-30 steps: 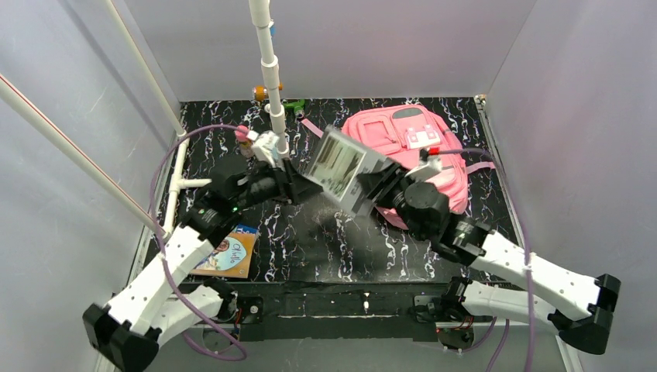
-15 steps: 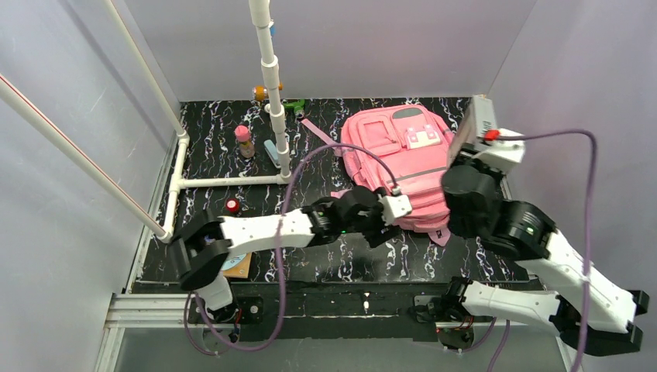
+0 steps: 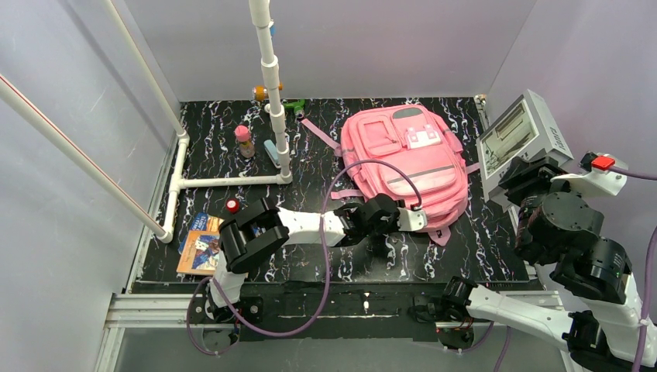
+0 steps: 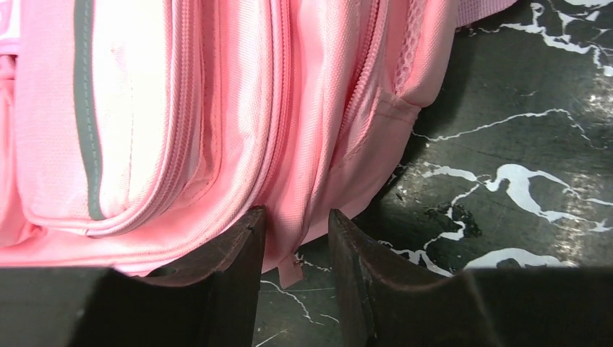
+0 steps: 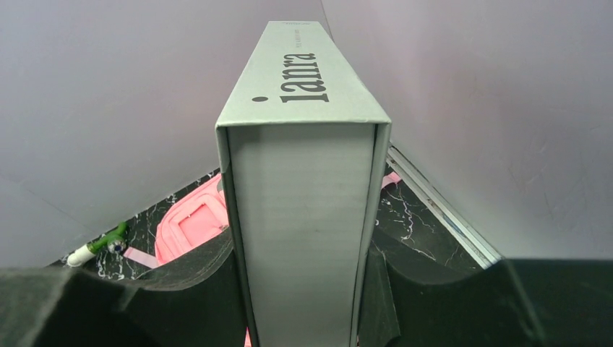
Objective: Pack the student bag
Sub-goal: Place the book in the student bag.
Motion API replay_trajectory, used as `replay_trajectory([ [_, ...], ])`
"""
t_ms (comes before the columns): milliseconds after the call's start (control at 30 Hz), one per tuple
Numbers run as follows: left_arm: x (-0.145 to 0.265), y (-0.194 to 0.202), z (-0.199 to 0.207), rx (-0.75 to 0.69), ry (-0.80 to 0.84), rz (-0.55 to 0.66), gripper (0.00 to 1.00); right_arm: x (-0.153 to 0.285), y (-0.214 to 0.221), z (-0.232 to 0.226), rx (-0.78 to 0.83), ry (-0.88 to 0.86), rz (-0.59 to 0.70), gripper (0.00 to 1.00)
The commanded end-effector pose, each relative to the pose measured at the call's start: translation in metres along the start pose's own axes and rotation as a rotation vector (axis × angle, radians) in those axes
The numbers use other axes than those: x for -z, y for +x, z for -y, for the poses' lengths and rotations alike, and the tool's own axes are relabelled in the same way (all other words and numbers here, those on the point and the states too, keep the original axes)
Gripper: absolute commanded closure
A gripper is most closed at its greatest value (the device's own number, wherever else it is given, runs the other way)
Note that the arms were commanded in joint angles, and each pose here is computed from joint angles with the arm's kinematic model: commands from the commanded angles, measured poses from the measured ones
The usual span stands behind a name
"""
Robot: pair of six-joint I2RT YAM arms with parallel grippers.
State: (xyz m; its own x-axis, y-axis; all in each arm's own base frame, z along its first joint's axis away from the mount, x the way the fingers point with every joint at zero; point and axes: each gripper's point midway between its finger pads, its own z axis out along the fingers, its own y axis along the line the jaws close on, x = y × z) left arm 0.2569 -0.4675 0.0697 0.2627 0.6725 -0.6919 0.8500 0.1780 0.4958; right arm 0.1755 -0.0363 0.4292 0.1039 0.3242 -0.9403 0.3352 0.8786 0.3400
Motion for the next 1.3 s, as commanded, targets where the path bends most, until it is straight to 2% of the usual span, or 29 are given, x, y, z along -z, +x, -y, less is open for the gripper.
replay_trajectory([
  [0,0.006,-0.035,-0.038,-0.028,-0.152,0.057,0.64,0.002,-0.006,0.01,-0.061,0.005,0.009,0.99],
  [67,0.003,-0.036,-0.046,-0.032,-0.194,0.051,0.63,0.002,-0.003,0.01,-0.068,-0.004,0.006,0.99],
  [167,-0.005,-0.035,-0.055,-0.052,-0.247,0.022,0.68,0.002,0.0,0.008,-0.063,-0.013,0.0,0.99],
  [233,-0.007,-0.037,-0.06,-0.052,-0.265,0.018,0.78,0.002,0.002,0.006,-0.046,-0.017,-0.006,0.99],
  [300,-0.003,-0.039,-0.072,-0.038,-0.321,0.002,0.98,0.002,0.003,0.005,-0.032,-0.02,-0.015,0.99],
  [333,0.001,-0.04,-0.079,-0.028,-0.357,-0.009,1.0,0.002,0.004,0.006,-0.021,-0.017,-0.02,0.99],
  [433,0.019,-0.049,-0.107,0.014,-0.475,-0.031,1.0,0.004,0.011,0.008,0.007,-0.021,-0.049,0.99],
  [533,0.042,-0.062,-0.138,0.12,-0.575,-0.048,1.0,0.006,0.022,0.004,0.025,-0.061,-0.09,0.99],
  [800,0.086,-0.069,-0.176,0.419,-0.535,-0.002,1.0,0.027,0.064,-0.015,-0.032,-0.204,-0.313,0.99],
  [1067,0.104,-0.057,-0.206,0.607,-0.533,-0.028,1.0,0.057,0.097,-0.01,-0.288,-0.282,-0.512,0.99],
  [1267,0.116,-0.076,-0.214,0.594,-0.499,0.019,1.0,0.081,0.154,-0.057,-0.445,-0.384,-0.699,0.99],
])
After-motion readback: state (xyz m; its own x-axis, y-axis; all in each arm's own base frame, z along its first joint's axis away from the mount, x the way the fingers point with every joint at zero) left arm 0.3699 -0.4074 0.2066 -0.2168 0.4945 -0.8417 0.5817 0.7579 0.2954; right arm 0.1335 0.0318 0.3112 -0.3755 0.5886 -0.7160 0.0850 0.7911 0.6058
